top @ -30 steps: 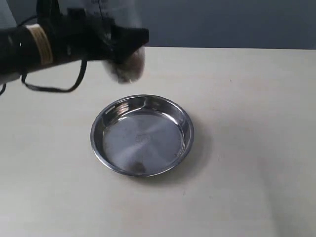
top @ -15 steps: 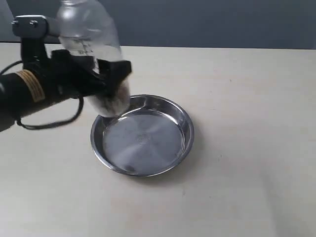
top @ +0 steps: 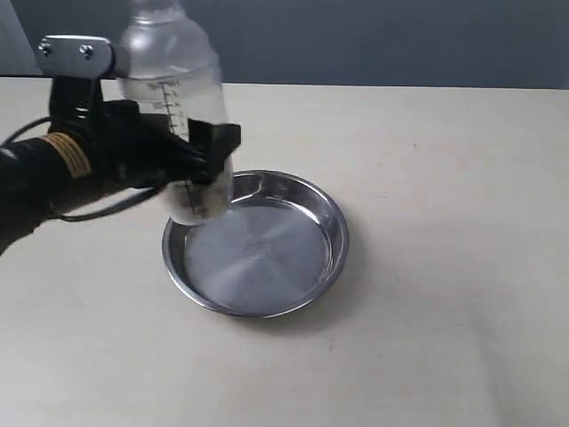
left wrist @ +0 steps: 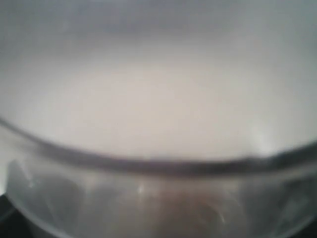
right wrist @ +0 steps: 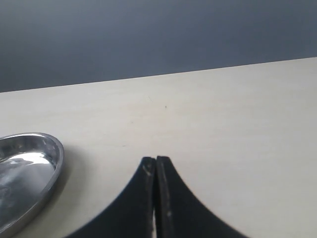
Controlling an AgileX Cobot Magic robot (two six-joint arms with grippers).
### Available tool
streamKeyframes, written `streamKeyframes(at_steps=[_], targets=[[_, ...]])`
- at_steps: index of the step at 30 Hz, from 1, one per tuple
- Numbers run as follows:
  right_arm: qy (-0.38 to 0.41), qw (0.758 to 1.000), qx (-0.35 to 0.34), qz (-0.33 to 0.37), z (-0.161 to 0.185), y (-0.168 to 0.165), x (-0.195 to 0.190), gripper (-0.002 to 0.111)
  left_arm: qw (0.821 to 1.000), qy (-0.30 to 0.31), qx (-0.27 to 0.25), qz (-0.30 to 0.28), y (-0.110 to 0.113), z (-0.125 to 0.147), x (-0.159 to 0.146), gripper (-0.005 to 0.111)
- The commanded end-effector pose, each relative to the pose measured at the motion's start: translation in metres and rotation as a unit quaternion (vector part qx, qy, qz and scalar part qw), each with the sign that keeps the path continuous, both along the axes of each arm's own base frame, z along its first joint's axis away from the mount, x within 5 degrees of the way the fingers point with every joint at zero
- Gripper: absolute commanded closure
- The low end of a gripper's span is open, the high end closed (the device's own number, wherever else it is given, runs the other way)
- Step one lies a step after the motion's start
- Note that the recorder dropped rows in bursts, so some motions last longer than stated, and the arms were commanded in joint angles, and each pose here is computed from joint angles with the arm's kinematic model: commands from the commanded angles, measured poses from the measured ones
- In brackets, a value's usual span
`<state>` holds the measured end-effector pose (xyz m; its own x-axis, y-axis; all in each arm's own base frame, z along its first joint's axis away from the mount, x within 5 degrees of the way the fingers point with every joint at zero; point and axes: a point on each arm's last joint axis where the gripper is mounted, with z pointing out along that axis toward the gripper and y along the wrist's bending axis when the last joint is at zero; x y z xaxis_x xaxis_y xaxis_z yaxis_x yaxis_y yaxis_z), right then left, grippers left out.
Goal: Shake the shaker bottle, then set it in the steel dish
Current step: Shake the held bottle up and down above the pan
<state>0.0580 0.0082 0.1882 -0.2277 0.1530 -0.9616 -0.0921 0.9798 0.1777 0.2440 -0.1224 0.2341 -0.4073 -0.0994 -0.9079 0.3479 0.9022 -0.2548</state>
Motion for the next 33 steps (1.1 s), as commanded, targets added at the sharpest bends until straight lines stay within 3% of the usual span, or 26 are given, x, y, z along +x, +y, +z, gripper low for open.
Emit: streamKeyframes(at_steps=[1, 3, 4, 5, 6, 7, 8, 10, 11, 12, 13, 14, 15, 17, 18, 20, 21, 24, 25, 26, 30, 32, 33], targets=[[-0.004, 1.000, -0.001, 0.001, 0.001, 0.000, 0.001, 0.109, 0.975, -0.050, 0.129, -0.172, -0.036, 0.002, -0.023, 0.106], [-0.004, 1.000, -0.001, 0.001, 0.001, 0.000, 0.001, 0.109, 0.999, -0.004, 0.029, -0.029, -0.010, -0.002, -0.001, 0.106], [-0.004, 1.000, -0.001, 0.001, 0.001, 0.000, 0.001, 0.109, 1.000, 0.009, -0.011, 0.011, -0.005, -0.004, 0.004, 0.106], [-0.004, 1.000, -0.001, 0.001, 0.001, 0.000, 0.001, 0.109, 0.999, -0.009, 0.028, -0.037, -0.014, -0.004, 0.000, 0.106], [-0.003, 1.000, -0.001, 0.001, 0.000, 0.000, 0.000, 0.109, 0.987, -0.040, 0.098, -0.120, -0.027, -0.004, -0.011, 0.106], [-0.003, 1.000, -0.001, 0.001, 0.000, 0.000, 0.000, 0.109, 0.976, -0.053, 0.136, -0.164, -0.035, -0.006, -0.018, 0.106], [-0.003, 1.000, -0.001, 0.001, 0.000, 0.000, 0.000, 0.109, 0.981, -0.039, 0.124, -0.145, -0.032, -0.007, -0.016, 0.106], [-0.004, 1.000, -0.001, 0.001, 0.001, 0.000, 0.001, 0.109, 1.000, 0.015, 0.025, -0.006, -0.007, -0.013, 0.004, 0.106], [-0.004, 1.000, -0.001, 0.001, 0.001, 0.000, 0.001, 0.109, 0.999, 0.034, 0.002, 0.019, -0.005, -0.016, 0.006, 0.106], [-0.004, 1.000, -0.001, 0.001, 0.001, 0.000, 0.001, 0.109, 0.997, 0.017, 0.059, -0.048, -0.016, -0.016, -0.003, 0.106], [-0.004, 1.000, -0.001, 0.001, 0.001, 0.000, 0.001, 0.109, 0.982, -0.016, 0.133, -0.133, -0.028, -0.016, -0.013, 0.106], [-0.004, 1.000, -0.001, 0.001, 0.001, 0.000, 0.001, 0.109, 0.977, -0.024, 0.138, -0.162, -0.037, -0.018, -0.021, 0.106], [-0.004, 1.000, -0.001, 0.001, 0.001, 0.000, 0.001, 0.109, 0.986, -0.019, 0.104, -0.127, -0.032, -0.017, -0.016, 0.106], [-0.004, 1.000, -0.001, -0.001, 0.001, 0.000, 0.001, 0.109, 0.999, 0.027, 0.017, 0.009, -0.008, -0.024, 0.003, 0.106], [-0.004, 1.000, -0.002, 0.001, 0.001, 0.000, 0.001, 0.109, 0.999, 0.035, 0.016, 0.016, -0.006, -0.027, 0.004, 0.106], [-0.004, 1.000, -0.002, 0.001, 0.001, 0.000, 0.001, 0.109, 0.996, 0.004, 0.066, -0.067, -0.021, -0.023, -0.003, 0.106], [-0.004, 1.000, -0.001, 0.001, 0.001, 0.000, 0.001, 0.109, 0.993, -0.030, 0.060, -0.095, -0.027, -0.008, -0.005, 0.106], [-0.004, 1.000, -0.001, 0.001, 0.001, 0.000, 0.001, 0.109, 0.986, -0.127, 0.021, -0.104, -0.028, 0.053, -0.009, 0.106], [-0.004, 1.000, -0.001, 0.001, 0.001, 0.000, 0.001, 0.109, 0.988, -0.126, 0.008, -0.089, -0.025, 0.060, -0.009, 0.106], [-0.005, 1.000, -0.001, 0.001, 0.001, 0.000, 0.001, 0.109, 0.991, -0.107, 0.000, -0.076, -0.022, 0.057, -0.008, 0.106], [-0.005, 1.000, -0.001, 0.001, 0.001, 0.000, 0.001, 0.109, 0.996, 0.023, 0.047, -0.073, -0.024, -0.019, -0.003, 0.106], [-0.005, 1.000, -0.001, 0.001, 0.001, 0.000, 0.001, 0.109, 0.996, -0.007, 0.041, -0.081, -0.027, -0.007, -0.001, 0.106], [-0.005, 1.000, -0.001, 0.001, 0.001, 0.000, 0.001, 0.109, 0.995, -0.047, 0.029, -0.085, -0.028, 0.014, -0.001, 0.106]])
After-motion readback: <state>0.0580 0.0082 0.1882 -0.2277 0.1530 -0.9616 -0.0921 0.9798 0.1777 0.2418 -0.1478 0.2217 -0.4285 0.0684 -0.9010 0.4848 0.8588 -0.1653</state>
